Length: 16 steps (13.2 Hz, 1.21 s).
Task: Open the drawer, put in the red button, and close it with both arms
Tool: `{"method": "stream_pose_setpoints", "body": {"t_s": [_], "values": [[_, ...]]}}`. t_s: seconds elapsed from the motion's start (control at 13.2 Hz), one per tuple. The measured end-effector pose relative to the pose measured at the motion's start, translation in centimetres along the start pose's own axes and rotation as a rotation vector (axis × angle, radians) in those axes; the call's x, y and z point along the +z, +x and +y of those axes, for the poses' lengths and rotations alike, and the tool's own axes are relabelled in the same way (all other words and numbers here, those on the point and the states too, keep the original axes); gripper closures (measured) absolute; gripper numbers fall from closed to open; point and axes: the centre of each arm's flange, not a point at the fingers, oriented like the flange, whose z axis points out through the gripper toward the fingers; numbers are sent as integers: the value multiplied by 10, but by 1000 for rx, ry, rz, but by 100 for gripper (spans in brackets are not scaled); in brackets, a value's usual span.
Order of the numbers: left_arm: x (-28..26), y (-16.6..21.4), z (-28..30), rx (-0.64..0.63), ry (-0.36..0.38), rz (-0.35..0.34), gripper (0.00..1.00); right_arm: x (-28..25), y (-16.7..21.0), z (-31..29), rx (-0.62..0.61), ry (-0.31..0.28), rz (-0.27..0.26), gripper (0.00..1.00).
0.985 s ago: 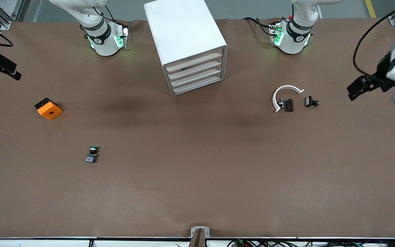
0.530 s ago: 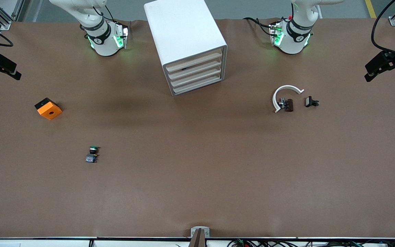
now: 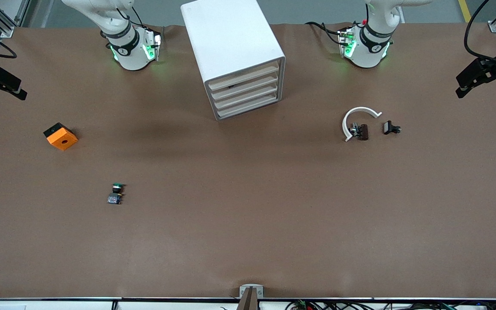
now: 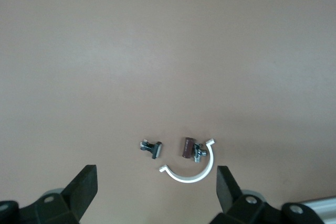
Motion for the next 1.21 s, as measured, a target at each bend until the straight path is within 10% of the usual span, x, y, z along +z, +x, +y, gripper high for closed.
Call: {"method": "stream_pose_setpoints", "body": {"t_s": [1.21], "values": [[43,-7,23,52,-16,-38,0,-3,0,-1,-3,0,9,0]]}}
